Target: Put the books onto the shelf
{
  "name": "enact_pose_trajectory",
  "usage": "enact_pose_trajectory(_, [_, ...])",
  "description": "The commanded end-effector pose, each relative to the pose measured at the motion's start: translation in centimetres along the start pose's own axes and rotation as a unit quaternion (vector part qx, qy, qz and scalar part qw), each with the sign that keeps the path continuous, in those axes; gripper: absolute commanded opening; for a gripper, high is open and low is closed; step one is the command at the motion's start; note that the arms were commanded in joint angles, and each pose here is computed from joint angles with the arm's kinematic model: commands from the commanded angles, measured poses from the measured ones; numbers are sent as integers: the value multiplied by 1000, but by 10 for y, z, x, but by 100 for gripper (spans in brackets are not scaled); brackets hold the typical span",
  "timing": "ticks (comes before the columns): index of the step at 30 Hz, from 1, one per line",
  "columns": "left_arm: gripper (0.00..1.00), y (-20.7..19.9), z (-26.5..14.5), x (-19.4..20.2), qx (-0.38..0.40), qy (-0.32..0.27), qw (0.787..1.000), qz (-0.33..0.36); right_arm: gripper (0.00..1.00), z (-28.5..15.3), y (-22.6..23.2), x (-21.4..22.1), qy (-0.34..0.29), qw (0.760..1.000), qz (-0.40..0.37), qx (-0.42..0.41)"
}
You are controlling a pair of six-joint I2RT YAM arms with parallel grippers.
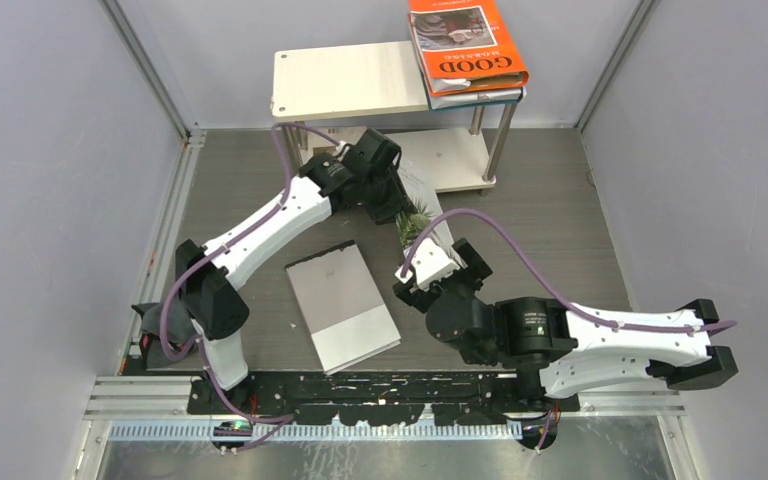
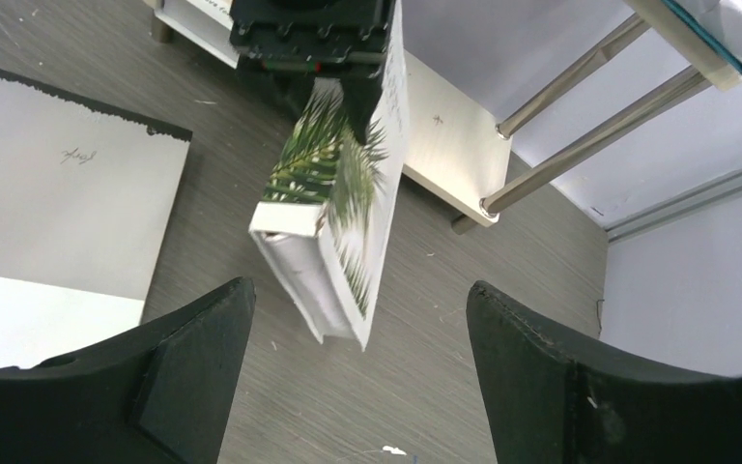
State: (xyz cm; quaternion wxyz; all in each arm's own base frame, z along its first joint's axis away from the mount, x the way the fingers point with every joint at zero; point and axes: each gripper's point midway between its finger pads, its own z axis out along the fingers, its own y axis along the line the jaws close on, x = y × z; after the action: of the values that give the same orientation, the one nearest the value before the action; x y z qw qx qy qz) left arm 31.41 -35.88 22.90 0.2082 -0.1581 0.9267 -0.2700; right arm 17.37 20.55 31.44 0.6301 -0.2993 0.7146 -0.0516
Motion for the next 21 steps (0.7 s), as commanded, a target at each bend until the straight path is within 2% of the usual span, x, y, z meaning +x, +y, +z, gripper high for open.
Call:
enact_pose_trajectory(1, [33, -24, -20, -19, 42, -26, 999, 6, 85, -4, 3, 3, -5, 999, 47, 20])
enact_pose_trajectory(7, [33, -27, -20, -18, 42, -18, 999, 6, 86, -2, 16, 12, 0, 999, 29, 27])
enact_pose_trajectory(21, [33, -32, -30, -9, 51, 10, 999, 7, 97, 6, 12, 24, -10, 998, 8, 63])
